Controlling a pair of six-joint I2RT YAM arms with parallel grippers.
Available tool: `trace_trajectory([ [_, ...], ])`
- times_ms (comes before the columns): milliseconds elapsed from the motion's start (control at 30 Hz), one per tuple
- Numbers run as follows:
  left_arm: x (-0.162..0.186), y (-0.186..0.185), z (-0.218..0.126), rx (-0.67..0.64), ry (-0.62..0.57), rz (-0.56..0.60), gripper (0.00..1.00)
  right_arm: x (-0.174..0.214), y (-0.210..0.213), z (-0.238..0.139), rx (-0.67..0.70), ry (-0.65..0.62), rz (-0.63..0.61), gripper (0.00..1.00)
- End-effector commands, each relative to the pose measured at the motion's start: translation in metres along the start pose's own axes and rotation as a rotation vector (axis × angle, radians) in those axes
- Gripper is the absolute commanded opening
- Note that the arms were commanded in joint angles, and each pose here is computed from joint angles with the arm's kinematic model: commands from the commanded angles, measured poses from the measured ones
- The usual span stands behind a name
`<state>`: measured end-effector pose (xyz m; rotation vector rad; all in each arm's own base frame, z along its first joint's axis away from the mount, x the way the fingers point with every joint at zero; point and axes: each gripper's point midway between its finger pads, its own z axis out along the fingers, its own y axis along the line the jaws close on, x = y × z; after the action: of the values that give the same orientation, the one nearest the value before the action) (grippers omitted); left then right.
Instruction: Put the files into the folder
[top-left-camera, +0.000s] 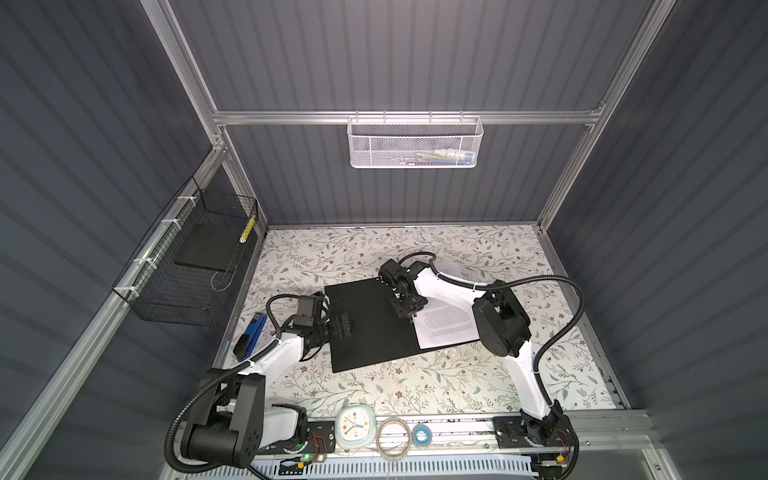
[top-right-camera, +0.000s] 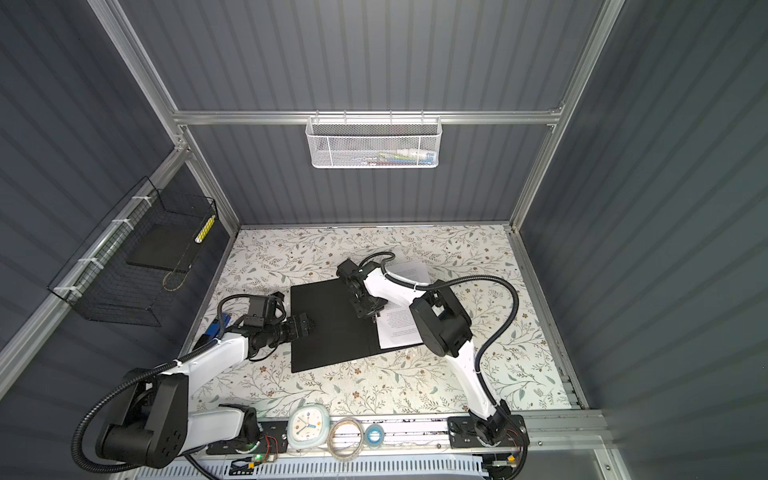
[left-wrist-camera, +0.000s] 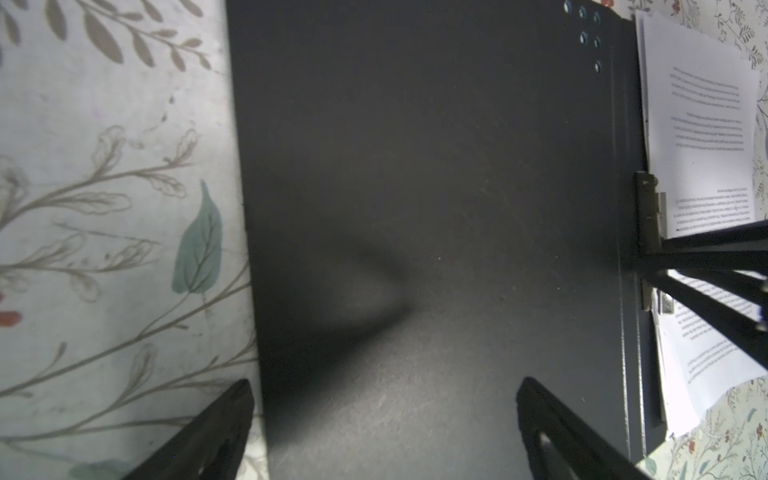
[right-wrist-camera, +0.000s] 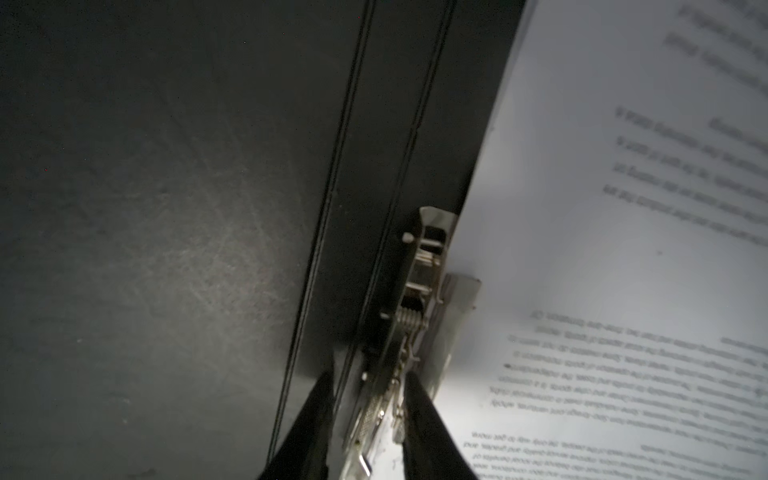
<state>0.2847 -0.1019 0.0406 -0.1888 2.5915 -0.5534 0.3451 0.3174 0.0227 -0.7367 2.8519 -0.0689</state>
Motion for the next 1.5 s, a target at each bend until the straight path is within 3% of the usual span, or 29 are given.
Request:
trace_trajectory([
  [0,0.009,0.002,0.002,-0.004,0.044,0.004,0.99,0.004,0.001,0.003,0.004,0.010,-0.017,0.30],
  [367,0.007,0.001,-0.001,0.000,0.034,0.006,0.99,0.015,-0.004,0.021,0.014,0.048,-0.003,0.27],
  [933,-0.020,-0.013,-0.025,0.026,-0.075,0.021,0.99,0.025,-0.007,0.036,0.032,0.094,0.008,0.23],
  [1267,-0.037,-0.020,-0.040,0.041,-0.136,0.030,0.99,0.026,-0.002,0.035,-0.011,0.061,0.045,0.21],
  [1467,-0.030,-0.012,-0.035,-0.003,-0.077,0.032,0.99,0.022,0.002,0.034,-0.032,0.036,0.048,0.20],
])
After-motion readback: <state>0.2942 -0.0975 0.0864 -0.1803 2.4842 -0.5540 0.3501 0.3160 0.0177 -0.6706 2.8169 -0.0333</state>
